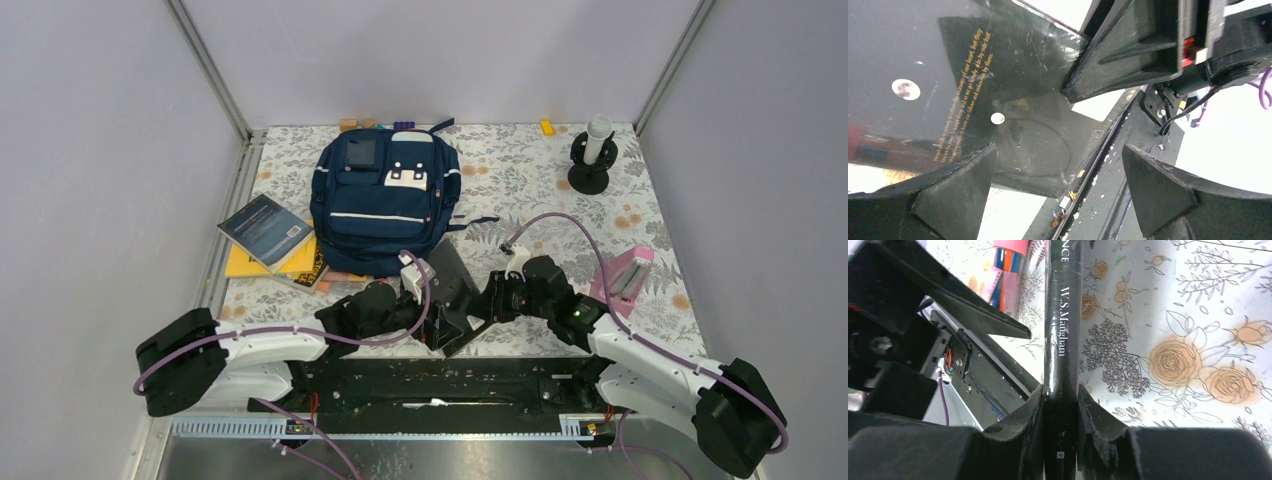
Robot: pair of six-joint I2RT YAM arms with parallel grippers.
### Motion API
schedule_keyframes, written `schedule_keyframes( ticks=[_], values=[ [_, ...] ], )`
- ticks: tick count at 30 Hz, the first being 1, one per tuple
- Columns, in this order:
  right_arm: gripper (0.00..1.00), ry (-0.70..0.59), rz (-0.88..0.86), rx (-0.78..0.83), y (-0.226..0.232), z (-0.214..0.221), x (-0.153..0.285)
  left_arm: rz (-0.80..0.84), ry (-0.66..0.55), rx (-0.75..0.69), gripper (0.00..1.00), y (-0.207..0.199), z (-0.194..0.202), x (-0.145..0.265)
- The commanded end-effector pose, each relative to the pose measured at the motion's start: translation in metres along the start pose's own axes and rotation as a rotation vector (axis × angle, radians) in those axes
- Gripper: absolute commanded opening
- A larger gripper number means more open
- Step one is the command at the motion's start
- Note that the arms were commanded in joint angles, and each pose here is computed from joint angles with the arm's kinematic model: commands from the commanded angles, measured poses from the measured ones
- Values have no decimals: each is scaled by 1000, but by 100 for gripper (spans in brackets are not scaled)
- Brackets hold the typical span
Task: Pack the student bag
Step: Pick up the book from the center of the board.
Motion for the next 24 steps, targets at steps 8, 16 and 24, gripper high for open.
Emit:
schedule_keyframes(
  ticks=[8, 16, 24],
  values=[
    [0, -188, 192, 141, 25, -58, 50, -245, -78, -207, 99, -32, -87, 44],
    [0, -251, 254, 206, 35, -82, 82, -575, 115, -323, 99, 10, -128, 83],
    [0, -271, 209, 194, 32, -75, 88, -774, 263, -444, 97, 64, -147, 67]
  ],
)
Point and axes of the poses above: each gripper's point midway between its finger pads, its own x axis back along the fingers, its own y axis along the line the jaws close on, z = x × y, the point moved 9 cm from there along x, back along the fingers, and after that the axes turned 8 degrees about x, right-handed, at the moved point
